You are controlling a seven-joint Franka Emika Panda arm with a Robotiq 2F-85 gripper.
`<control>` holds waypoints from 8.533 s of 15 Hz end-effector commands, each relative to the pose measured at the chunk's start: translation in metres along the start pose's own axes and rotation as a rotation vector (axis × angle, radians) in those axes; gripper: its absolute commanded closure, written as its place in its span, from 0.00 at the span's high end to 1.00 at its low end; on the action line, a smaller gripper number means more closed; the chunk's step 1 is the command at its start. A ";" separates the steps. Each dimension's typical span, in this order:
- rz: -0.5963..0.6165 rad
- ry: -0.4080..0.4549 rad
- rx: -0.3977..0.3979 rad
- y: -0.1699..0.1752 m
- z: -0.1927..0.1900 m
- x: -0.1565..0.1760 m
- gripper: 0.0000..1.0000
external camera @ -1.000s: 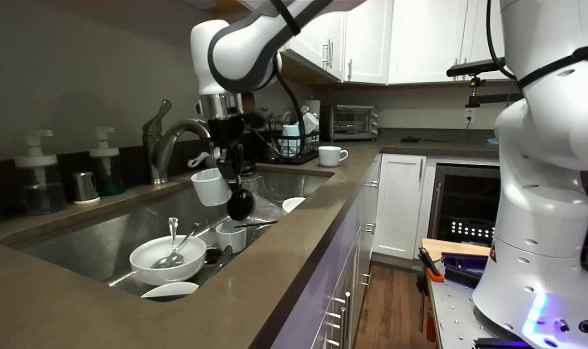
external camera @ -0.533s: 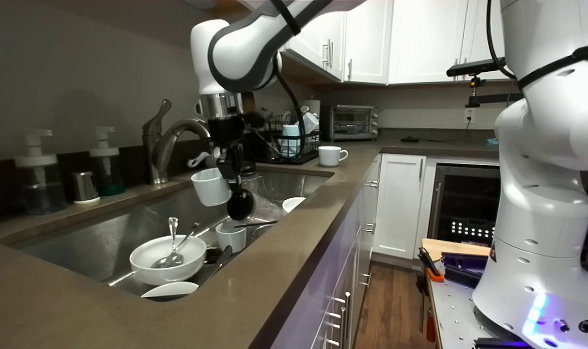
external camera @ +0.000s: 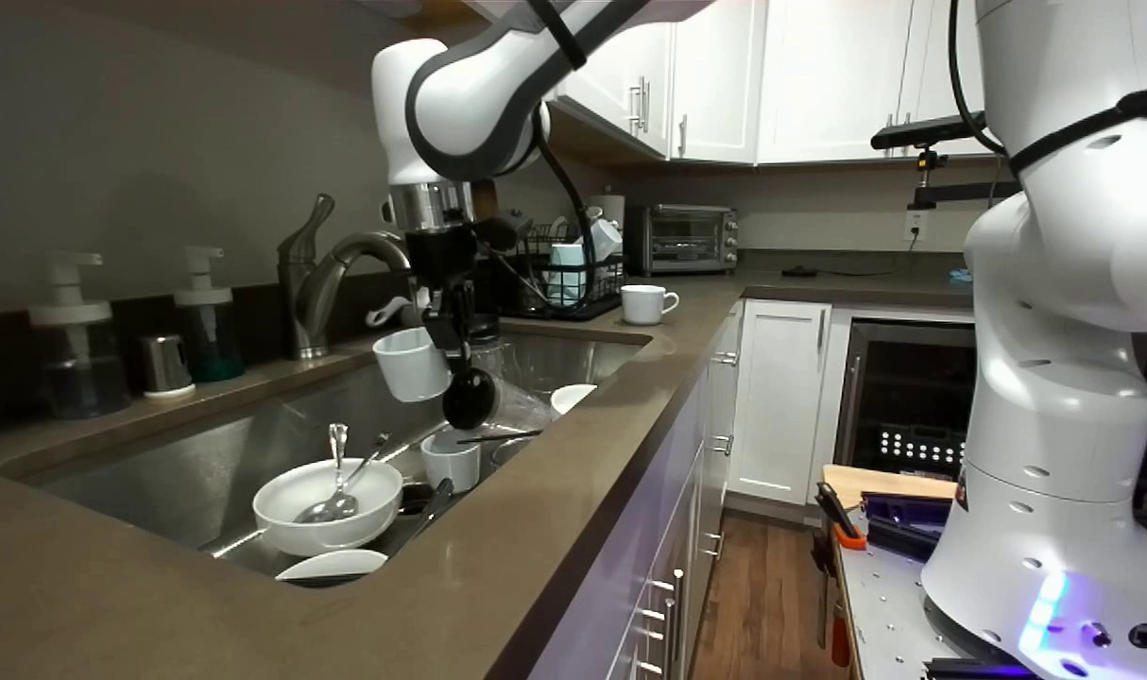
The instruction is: Pick up the mug cup from the countertop, move it to the right and then move it to the left back on the countertop.
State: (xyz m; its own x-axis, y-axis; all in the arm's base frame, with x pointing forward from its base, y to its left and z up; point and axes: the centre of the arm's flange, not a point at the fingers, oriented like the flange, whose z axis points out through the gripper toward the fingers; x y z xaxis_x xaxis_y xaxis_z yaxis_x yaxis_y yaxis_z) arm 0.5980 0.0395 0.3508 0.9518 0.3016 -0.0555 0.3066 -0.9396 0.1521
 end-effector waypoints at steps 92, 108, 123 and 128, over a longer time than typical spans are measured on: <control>-0.395 0.144 0.076 -0.168 -0.061 -0.002 0.16; -0.422 0.141 0.086 -0.175 -0.057 0.004 0.05; -0.558 0.195 0.103 -0.241 -0.079 0.034 0.05; -0.637 0.216 0.144 -0.274 -0.076 0.053 0.05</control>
State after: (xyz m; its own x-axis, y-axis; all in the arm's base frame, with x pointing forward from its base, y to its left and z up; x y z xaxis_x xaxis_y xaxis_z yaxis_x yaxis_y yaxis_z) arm 0.5512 0.3034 0.3758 0.6212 0.7795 0.0805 0.7794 -0.6252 0.0395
